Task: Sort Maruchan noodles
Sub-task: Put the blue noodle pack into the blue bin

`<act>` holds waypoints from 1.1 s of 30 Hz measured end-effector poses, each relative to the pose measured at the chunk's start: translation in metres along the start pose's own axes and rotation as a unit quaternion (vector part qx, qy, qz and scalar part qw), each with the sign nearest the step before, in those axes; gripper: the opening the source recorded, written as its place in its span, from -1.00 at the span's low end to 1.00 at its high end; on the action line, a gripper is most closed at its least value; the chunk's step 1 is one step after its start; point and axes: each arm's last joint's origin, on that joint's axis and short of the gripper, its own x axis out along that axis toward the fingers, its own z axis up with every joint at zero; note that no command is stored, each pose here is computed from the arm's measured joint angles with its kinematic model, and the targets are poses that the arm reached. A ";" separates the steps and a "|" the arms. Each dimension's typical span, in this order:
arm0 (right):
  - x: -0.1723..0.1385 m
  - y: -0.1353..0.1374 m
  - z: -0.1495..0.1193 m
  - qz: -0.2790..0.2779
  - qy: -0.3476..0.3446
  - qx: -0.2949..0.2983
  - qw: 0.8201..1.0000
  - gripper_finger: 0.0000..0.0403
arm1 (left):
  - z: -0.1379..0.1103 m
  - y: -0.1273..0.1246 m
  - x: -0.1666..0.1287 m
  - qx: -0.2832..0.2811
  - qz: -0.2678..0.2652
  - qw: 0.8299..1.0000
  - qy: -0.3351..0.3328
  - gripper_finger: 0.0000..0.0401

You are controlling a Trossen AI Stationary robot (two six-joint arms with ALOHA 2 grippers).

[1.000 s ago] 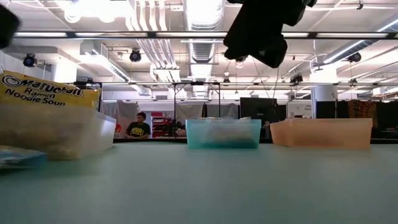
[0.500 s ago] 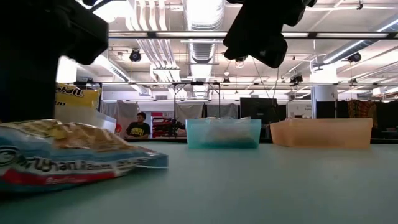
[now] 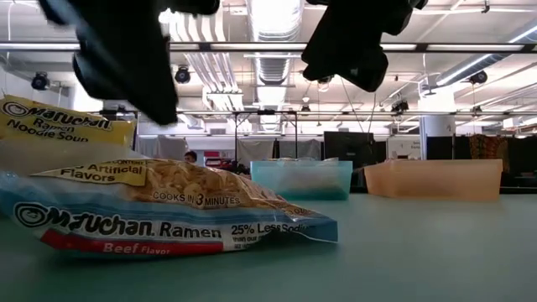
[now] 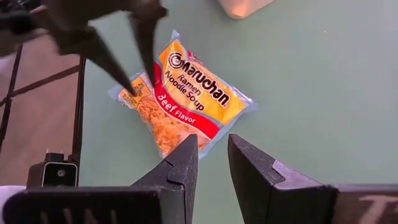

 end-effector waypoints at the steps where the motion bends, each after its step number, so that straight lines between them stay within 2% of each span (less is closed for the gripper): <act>1: 0.000 0.000 0.000 0.000 0.000 0.006 1.000 -0.61 | 0.004 -0.004 -0.004 -0.024 -0.003 1.000 0.001 -0.62; 3: 0.000 0.000 0.000 0.000 0.000 0.013 1.000 -0.61 | 0.011 -0.013 -0.012 -0.107 -0.012 0.994 -0.003 -0.62; 6: 0.000 0.000 0.000 -0.001 0.000 0.019 1.000 -0.61 | 0.016 -0.022 -0.014 -0.236 -0.021 0.972 -0.014 -0.62; 8: 0.000 0.000 -0.001 -0.001 0.000 0.019 1.000 -0.61 | 0.016 -0.024 -0.008 -0.287 -0.016 0.958 -0.013 -0.62; 11: 0.001 -0.001 -0.001 -0.002 0.001 0.019 1.000 -0.61 | 0.017 -0.028 0.002 -0.334 -0.012 0.943 -0.010 -0.62; 14: 0.001 -0.001 -0.001 -0.002 0.001 0.019 1.000 -0.61 | 0.016 -0.032 0.012 -0.332 0.000 0.943 0.018 -0.62; 17: 0.001 -0.001 -0.001 -0.002 0.001 0.019 1.000 -0.61 | 0.009 -0.031 0.019 -0.309 0.051 0.947 0.072 -0.62; 22: 0.001 -0.001 -0.001 -0.002 0.001 0.018 1.000 -0.61 | -0.003 -0.026 0.025 -0.263 0.140 0.943 0.146 -0.62; 27: 0.001 -0.001 -0.002 -0.003 0.003 0.018 1.000 -0.61 | 0.002 -0.020 0.034 -0.239 0.152 0.948 0.147 -0.62; 33: 0.001 -0.002 -0.003 -0.004 0.004 0.016 1.000 -0.61 | 0.016 -0.004 0.043 -0.188 0.184 0.959 0.105 -0.62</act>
